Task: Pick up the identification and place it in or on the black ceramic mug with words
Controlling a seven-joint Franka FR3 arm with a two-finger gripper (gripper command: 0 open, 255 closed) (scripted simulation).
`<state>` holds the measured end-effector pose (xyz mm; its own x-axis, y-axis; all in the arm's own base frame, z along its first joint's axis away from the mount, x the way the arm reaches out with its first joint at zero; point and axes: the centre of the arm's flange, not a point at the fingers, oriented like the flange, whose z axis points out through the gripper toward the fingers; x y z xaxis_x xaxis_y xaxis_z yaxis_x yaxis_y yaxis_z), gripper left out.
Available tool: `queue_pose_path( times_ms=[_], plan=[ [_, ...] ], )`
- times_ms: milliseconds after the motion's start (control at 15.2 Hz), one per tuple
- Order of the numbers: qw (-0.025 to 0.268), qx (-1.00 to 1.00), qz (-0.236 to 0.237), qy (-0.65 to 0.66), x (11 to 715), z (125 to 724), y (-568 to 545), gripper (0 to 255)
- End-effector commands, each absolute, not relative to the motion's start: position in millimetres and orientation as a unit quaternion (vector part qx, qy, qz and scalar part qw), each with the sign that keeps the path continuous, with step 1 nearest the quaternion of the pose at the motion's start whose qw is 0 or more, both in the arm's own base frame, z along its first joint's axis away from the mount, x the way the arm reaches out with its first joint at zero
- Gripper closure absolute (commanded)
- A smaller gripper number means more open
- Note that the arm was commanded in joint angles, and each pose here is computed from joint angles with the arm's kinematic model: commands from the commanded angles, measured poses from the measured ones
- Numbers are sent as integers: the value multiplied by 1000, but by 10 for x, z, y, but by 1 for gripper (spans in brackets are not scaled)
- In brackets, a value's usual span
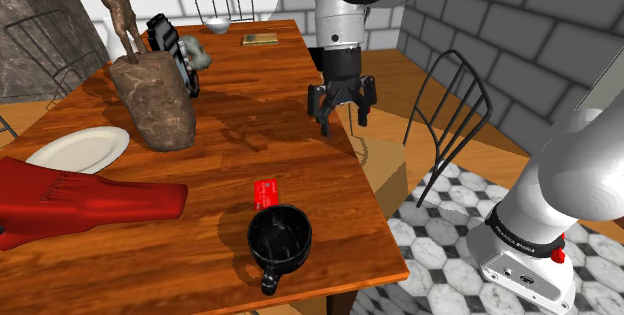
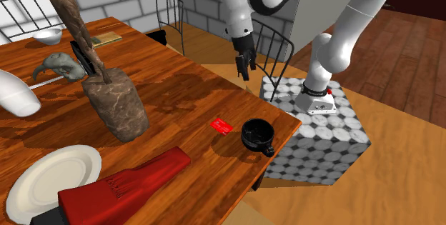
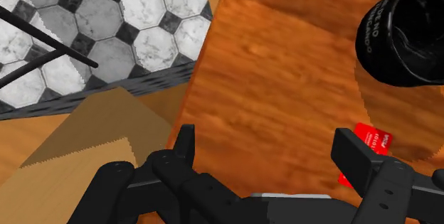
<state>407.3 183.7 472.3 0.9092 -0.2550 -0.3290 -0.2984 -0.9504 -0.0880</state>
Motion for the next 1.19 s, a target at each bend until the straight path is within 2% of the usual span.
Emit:
queue_pose_path(
  times_ms=[0, 924, 1122],
  plan=[
    [71, -969, 174, 161, 4214, 4573, 2032, 0],
    [88, -916, 270, 284, 5168, 3470, 3231, 0],
    [89, -914, 273, 287, 5151, 3345, 3298, 0]
  ],
)
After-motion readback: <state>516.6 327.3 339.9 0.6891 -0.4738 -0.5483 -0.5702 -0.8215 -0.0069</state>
